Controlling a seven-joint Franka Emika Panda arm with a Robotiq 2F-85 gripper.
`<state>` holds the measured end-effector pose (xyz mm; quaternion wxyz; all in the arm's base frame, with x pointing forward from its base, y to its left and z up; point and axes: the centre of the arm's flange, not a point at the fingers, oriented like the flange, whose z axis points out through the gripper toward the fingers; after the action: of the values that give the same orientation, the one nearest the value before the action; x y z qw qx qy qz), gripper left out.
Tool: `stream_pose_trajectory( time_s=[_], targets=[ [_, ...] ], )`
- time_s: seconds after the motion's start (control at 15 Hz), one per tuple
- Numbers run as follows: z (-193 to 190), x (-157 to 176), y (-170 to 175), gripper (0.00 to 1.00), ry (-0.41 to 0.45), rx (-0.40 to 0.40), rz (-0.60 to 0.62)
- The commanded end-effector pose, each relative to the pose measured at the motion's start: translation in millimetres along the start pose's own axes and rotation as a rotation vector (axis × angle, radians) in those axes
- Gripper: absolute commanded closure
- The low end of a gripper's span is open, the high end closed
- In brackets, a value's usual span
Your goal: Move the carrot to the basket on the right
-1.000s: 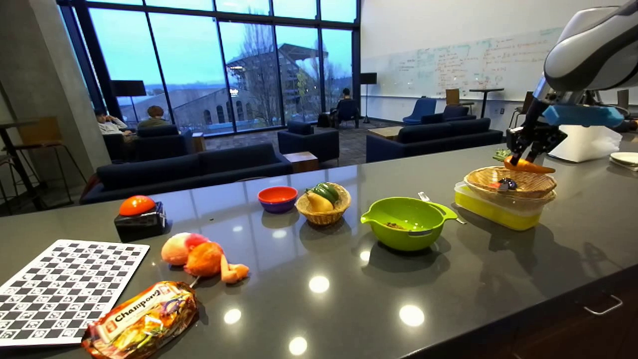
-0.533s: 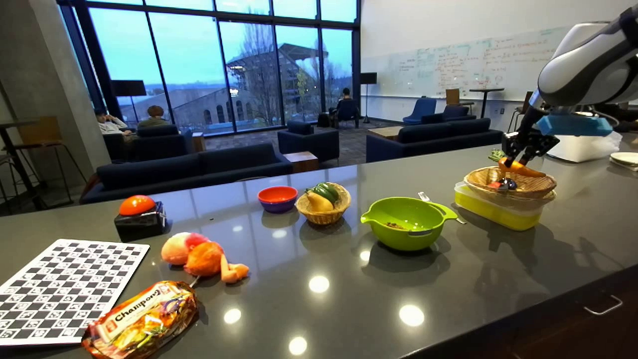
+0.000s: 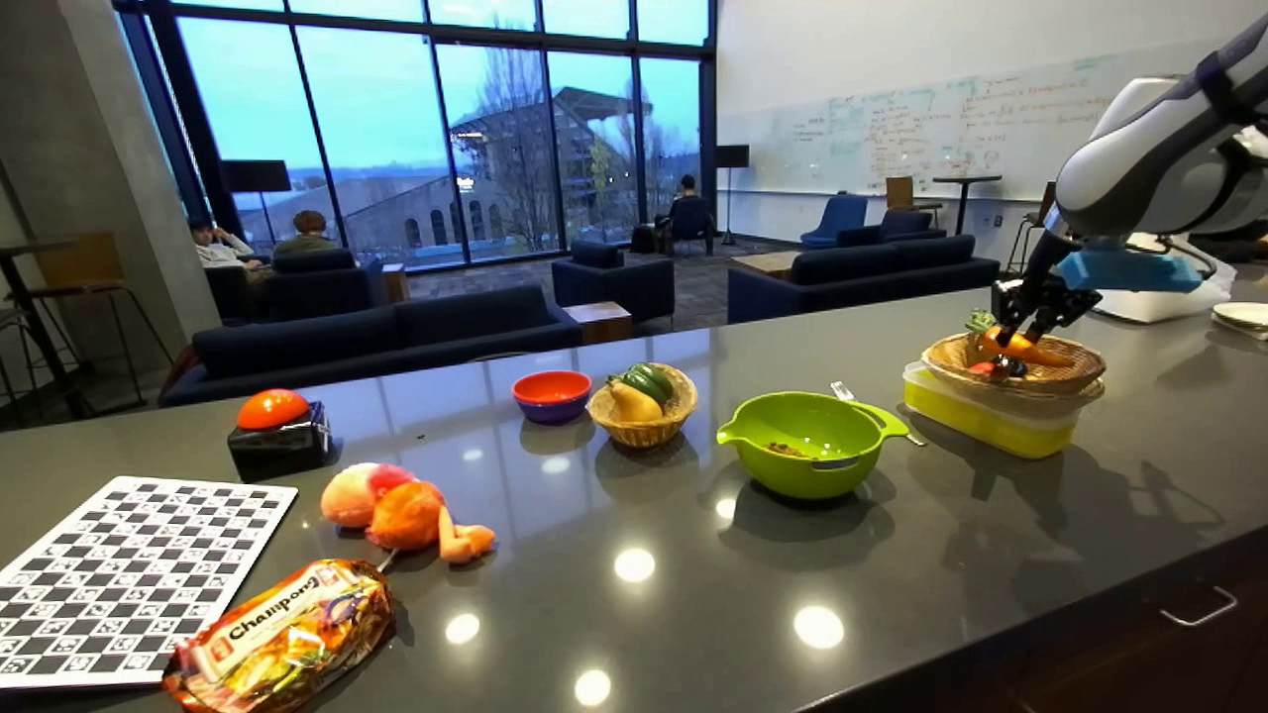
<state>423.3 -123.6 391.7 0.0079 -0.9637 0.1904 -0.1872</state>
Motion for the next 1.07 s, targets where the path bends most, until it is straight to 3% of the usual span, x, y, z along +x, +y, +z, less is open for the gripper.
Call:
stream_pose_trajectory(
  time_s=[0.0,0.93,1.0],
  targets=[
    [9.7,1.7,2.0,0.89,0.01,0.023,-0.006],
    [12.8,2.4,0.5,0.89,0.006,0.03,-0.004],
    [13.0,2.7,0.5,0.39,0.005,0.029,-0.001]
  ],
)
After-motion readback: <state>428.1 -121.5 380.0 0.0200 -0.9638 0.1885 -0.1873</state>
